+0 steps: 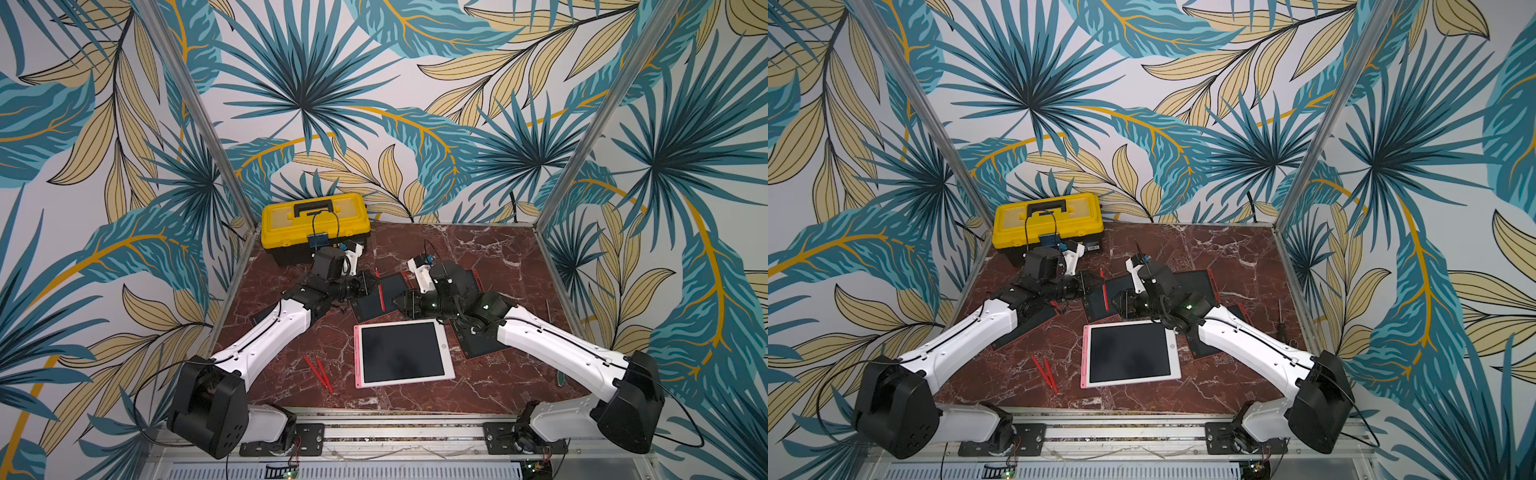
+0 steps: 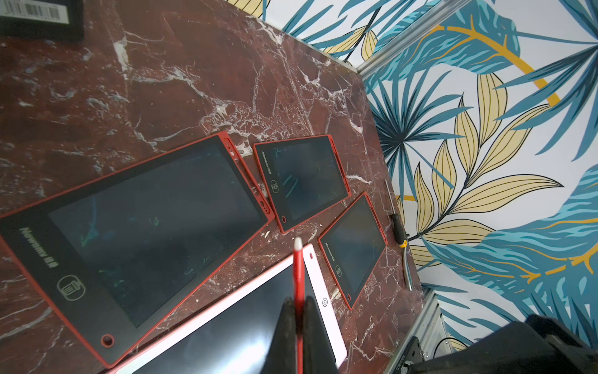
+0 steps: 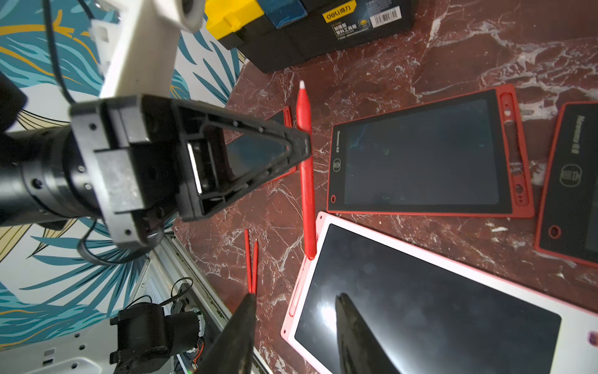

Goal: Place the stylus back onto the writing tablet
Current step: Pick up the stylus from the center of the board.

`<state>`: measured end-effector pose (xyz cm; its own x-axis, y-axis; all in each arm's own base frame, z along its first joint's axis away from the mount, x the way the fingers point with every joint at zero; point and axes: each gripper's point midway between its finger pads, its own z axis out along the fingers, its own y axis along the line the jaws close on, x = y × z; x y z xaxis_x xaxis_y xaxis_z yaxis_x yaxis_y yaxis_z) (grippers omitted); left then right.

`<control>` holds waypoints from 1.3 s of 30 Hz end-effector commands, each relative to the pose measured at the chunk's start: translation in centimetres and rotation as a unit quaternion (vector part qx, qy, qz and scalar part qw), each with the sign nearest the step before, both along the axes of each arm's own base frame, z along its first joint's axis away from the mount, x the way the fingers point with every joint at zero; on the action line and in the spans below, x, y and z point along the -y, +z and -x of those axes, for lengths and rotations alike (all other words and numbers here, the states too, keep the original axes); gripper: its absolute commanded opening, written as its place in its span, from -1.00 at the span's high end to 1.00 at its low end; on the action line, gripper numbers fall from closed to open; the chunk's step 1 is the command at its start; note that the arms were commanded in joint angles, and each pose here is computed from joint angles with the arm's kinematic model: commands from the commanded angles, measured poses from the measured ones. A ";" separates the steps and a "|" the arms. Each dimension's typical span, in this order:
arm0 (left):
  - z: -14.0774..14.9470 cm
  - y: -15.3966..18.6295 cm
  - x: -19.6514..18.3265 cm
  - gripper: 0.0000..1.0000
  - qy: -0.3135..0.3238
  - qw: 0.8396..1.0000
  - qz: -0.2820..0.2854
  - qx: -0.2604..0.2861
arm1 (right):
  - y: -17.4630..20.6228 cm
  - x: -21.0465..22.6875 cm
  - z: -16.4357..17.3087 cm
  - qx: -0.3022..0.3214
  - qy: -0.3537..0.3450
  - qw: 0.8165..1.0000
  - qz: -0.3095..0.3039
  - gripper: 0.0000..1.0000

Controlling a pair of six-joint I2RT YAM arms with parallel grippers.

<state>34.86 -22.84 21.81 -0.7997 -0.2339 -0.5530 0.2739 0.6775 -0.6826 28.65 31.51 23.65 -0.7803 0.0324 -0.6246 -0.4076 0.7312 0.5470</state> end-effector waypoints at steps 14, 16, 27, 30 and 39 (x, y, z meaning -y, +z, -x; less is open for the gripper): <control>1.1 1.8 1.1 1.00 -0.019 0.997 0.068 0.026 | -0.5 -0.3 -0.7 -0.007 0.010 0.999 0.037 0.21; 1.3 1.9 1.0 1.00 -0.015 0.997 0.071 0.028 | -0.7 -0.2 -1.0 -0.007 0.006 0.999 0.049 0.21; 1.9 2.1 1.0 1.00 -0.007 0.996 0.087 0.031 | -0.2 0.4 -1.7 -0.008 0.004 0.995 0.094 0.23; 2.0 2.3 1.1 1.00 -0.009 0.995 0.090 0.031 | -0.1 0.1 -1.9 -0.009 0.007 0.995 0.100 0.25; 2.1 2.1 1.2 1.00 -0.006 0.995 0.096 0.023 | 0.3 -0.7 -2.3 -0.013 0.022 0.994 0.102 0.35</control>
